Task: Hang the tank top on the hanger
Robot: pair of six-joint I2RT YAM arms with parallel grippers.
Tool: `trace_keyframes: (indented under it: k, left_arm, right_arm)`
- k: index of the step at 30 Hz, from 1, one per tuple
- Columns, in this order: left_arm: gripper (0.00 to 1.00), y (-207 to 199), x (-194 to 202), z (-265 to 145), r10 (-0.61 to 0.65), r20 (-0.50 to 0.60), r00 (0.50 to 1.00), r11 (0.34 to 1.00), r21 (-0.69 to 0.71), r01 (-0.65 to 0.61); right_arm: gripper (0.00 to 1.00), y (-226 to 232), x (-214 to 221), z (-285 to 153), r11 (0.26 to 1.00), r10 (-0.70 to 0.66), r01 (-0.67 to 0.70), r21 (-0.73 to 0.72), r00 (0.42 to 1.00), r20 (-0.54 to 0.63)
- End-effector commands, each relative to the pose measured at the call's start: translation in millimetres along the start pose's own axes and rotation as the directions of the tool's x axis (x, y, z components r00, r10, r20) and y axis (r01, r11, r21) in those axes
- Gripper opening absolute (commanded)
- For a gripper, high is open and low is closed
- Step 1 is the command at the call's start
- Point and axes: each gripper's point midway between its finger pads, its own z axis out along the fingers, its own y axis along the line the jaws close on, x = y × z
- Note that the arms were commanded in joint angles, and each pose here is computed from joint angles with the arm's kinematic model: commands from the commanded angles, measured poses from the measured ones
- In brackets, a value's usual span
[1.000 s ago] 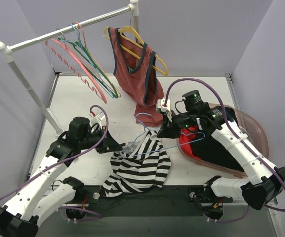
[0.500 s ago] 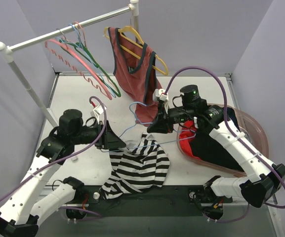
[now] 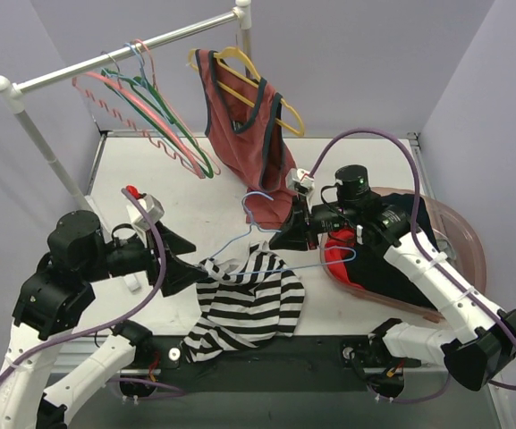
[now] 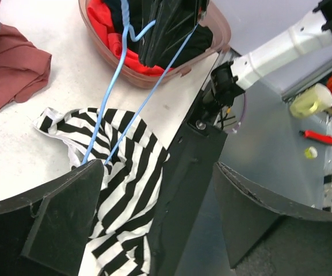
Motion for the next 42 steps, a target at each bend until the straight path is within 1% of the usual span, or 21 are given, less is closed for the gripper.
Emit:
trace_keyframes:
  k: [1,4,8,14,15,17,18,20,23,25,29,31,32,34,35,36,38,39,42]
  left_arm:
    - [0.91,4,18,11,0.061,-0.083,0.995,0.995,0.079,-0.055]
    - [0.91,11,26,18,0.059,-0.112,0.992,0.995,0.089,-0.049]
    - [0.90,23,41,27,0.061,-0.188,0.980,0.996,0.082,-0.046]
    - [0.87,37,71,39,0.085,-0.326,0.942,0.996,0.066,-0.067]
    - [0.86,42,75,40,0.088,-0.343,0.935,0.996,0.040,-0.079]
    - [0.84,41,84,46,0.103,-0.377,0.921,0.995,0.053,-0.090]
    - [0.84,46,86,49,0.108,-0.387,0.916,0.994,0.026,-0.106]
    - [0.82,46,92,57,0.128,-0.410,0.903,0.991,0.027,-0.128]
    - [0.80,60,89,62,0.139,-0.418,0.898,0.983,-0.049,-0.175]
    - [0.80,61,78,62,0.156,-0.391,0.907,0.978,-0.071,-0.199]
    - [0.82,40,46,53,0.209,-0.252,0.945,0.974,-0.035,-0.225]
    - [0.82,33,40,44,0.220,-0.214,0.952,0.972,-0.037,-0.233]
    - [0.83,32,42,40,0.219,-0.217,0.951,0.972,-0.039,-0.233]
    - [0.85,32,45,30,0.248,-0.217,0.944,0.963,-0.047,-0.264]
    - [0.85,38,52,25,0.249,-0.247,0.936,0.959,-0.070,-0.273]
    - [0.86,42,54,22,0.281,-0.259,0.924,0.947,-0.077,-0.310]
    - [0.88,48,58,20,0.311,-0.283,0.907,0.935,-0.082,-0.346]
    - [0.88,49,59,21,0.348,-0.290,0.892,0.923,-0.064,-0.380]
    - [0.88,54,65,34,0.390,-0.312,0.866,0.910,-0.010,-0.414]
  right_arm:
    - [0.00,23,-21,-7,0.992,-0.099,0.104,-0.073,0.992,0.075]
    - [0.00,23,-20,-6,0.991,-0.100,0.107,-0.077,0.991,0.086]
    - [0.00,26,-19,-6,0.990,-0.094,0.102,-0.093,0.992,0.087]
    - [0.00,27,-20,-7,0.990,-0.100,0.108,-0.090,0.991,0.093]
    - [0.00,27,-20,-7,0.990,-0.098,0.107,-0.090,0.991,0.092]
    - [0.00,27,-19,-8,0.990,-0.096,0.105,-0.092,0.991,0.092]
    - [0.00,27,-19,-7,0.990,-0.094,0.102,-0.093,0.991,0.091]
    - [0.00,28,-18,-7,0.990,-0.090,0.099,-0.097,0.992,0.093]
    - [0.00,28,-18,-7,0.990,-0.087,0.096,-0.099,0.992,0.093]
    - [0.00,29,-17,-8,0.991,-0.087,0.096,-0.098,0.992,0.093]
    - [0.00,24,-15,-10,0.994,-0.065,0.073,-0.079,0.993,0.102]
    - [0.00,22,-12,-12,0.995,-0.060,0.067,-0.069,0.992,0.112]
    - [0.00,20,-12,-13,0.996,-0.061,0.069,-0.062,0.991,0.115]
    - [0.00,21,-10,-15,0.997,-0.037,0.044,-0.057,0.993,0.115]
    - [0.00,21,-15,-16,0.996,-0.059,0.066,-0.053,0.990,0.131]
    - [0.00,22,-14,-17,0.996,-0.060,0.068,-0.056,0.989,0.132]
    - [0.00,23,-14,-17,0.996,-0.058,0.067,-0.058,0.989,0.132]
    - [0.00,24,-14,-17,0.996,-0.061,0.069,-0.059,0.989,0.134]
    - [0.00,26,-13,-17,0.996,-0.058,0.067,-0.064,0.989,0.133]
